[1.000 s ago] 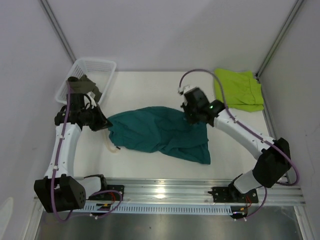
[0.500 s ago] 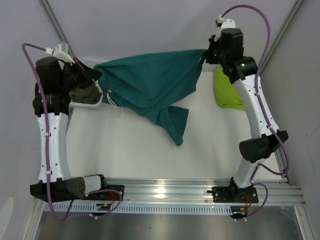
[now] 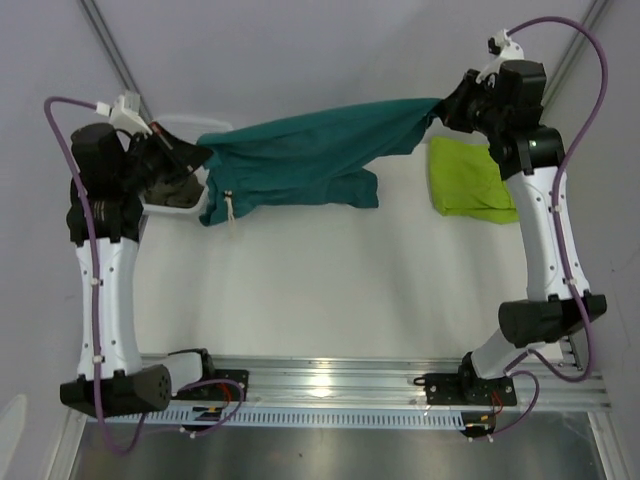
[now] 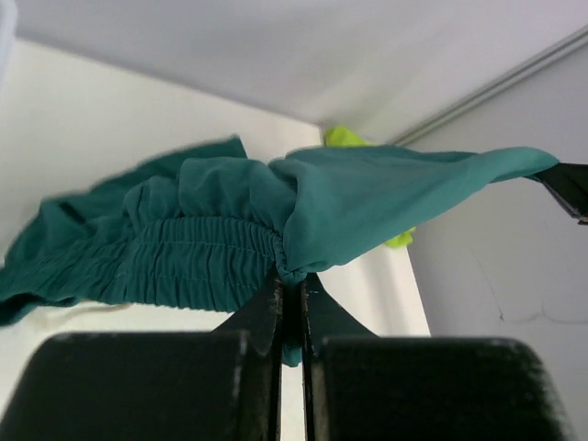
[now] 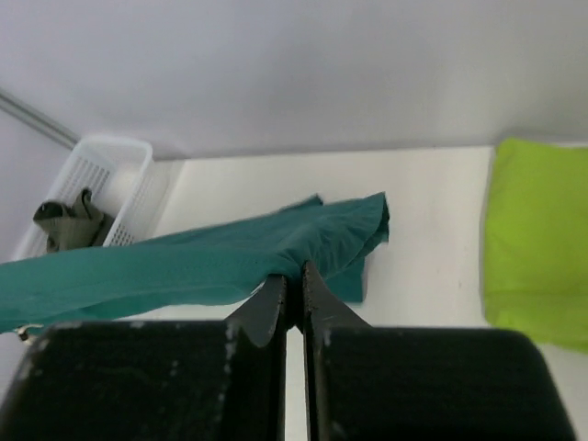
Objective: Fold and stack the shorts
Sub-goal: Flatten the shorts out, then fold the shorts
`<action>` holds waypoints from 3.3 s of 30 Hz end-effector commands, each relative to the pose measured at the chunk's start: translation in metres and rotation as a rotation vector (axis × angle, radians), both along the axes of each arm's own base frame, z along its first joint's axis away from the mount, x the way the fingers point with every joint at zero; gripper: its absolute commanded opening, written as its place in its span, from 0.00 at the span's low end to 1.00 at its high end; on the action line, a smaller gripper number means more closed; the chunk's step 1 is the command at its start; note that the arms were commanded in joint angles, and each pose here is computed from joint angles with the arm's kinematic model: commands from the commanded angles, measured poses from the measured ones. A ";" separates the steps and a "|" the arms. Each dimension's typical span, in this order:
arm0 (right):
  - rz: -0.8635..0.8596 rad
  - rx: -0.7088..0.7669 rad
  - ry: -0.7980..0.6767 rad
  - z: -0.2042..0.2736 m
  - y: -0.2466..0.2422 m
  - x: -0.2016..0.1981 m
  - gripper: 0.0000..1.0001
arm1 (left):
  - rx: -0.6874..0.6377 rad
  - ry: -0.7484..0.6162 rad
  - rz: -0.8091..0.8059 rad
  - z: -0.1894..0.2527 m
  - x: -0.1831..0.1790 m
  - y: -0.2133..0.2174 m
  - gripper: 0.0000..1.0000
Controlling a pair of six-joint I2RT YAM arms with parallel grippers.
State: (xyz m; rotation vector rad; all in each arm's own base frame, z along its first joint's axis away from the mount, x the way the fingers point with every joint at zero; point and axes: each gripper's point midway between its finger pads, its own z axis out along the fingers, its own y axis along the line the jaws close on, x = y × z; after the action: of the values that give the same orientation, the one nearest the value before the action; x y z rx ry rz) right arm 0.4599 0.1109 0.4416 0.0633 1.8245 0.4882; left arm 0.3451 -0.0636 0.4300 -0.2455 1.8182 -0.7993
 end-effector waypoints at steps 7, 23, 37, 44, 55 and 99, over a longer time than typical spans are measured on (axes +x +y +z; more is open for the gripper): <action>0.076 -0.019 -0.442 0.130 0.005 -0.165 0.00 | 0.024 -0.370 -0.091 0.068 -0.144 -0.037 0.01; -0.105 -0.037 -0.671 0.181 -0.038 -0.216 0.00 | -0.008 -0.507 0.025 0.090 -0.171 -0.024 0.01; -0.066 0.050 -0.551 0.169 0.007 -0.025 0.00 | -0.066 -0.359 0.048 0.096 0.012 -0.010 0.00; -0.015 0.112 -0.588 0.189 -0.006 -0.013 0.00 | -0.063 -0.475 -0.021 0.150 0.009 -0.020 0.00; 0.056 0.133 -0.060 -0.069 0.007 -0.066 0.00 | -0.103 -0.113 -0.076 -0.125 -0.045 -0.036 0.01; -0.400 0.034 0.083 -0.160 -0.102 -0.263 0.00 | -0.177 0.348 -0.420 -0.272 -0.235 -0.109 0.00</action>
State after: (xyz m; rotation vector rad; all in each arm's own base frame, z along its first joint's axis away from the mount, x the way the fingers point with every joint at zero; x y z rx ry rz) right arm 0.2156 0.0110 0.2811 0.4086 1.8540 0.1969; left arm 0.1132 -0.1682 0.1462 -0.1852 2.1523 -1.2655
